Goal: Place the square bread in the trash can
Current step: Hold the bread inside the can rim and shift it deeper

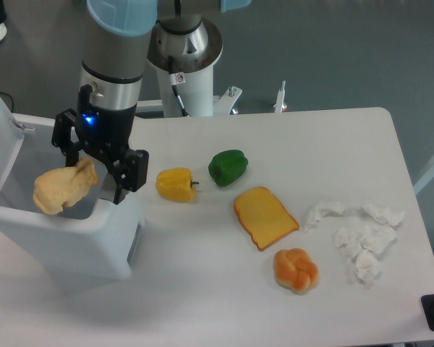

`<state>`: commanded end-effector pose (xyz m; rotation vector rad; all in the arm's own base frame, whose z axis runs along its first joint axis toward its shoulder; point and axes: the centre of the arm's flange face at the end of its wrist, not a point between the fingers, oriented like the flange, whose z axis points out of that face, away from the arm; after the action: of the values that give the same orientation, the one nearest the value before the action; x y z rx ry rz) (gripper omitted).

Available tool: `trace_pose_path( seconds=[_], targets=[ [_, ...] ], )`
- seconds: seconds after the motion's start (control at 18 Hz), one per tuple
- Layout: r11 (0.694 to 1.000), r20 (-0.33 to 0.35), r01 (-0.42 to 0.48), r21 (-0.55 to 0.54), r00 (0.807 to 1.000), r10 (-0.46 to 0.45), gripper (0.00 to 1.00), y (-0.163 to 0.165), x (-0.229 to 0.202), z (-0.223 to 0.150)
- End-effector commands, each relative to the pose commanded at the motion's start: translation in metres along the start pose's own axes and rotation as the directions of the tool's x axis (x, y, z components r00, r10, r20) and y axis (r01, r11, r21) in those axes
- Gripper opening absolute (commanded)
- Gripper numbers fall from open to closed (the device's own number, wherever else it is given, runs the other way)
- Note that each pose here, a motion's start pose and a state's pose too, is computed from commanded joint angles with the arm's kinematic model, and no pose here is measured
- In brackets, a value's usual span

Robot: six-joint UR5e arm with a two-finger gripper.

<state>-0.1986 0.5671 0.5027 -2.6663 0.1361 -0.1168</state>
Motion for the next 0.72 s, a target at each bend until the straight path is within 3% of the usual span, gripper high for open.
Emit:
trace_pose_path(
  seconds=[0.28, 0.72],
  targets=[
    [0.999, -0.015, -0.034, -0.003, 0.999, 0.034, 1.0, 0.001, 0.028, -0.001],
    [0.999, -0.009, -0.038, 0.004, 0.999, 0.038, 1.0, 0.001, 0.029, -0.007]
  ],
)
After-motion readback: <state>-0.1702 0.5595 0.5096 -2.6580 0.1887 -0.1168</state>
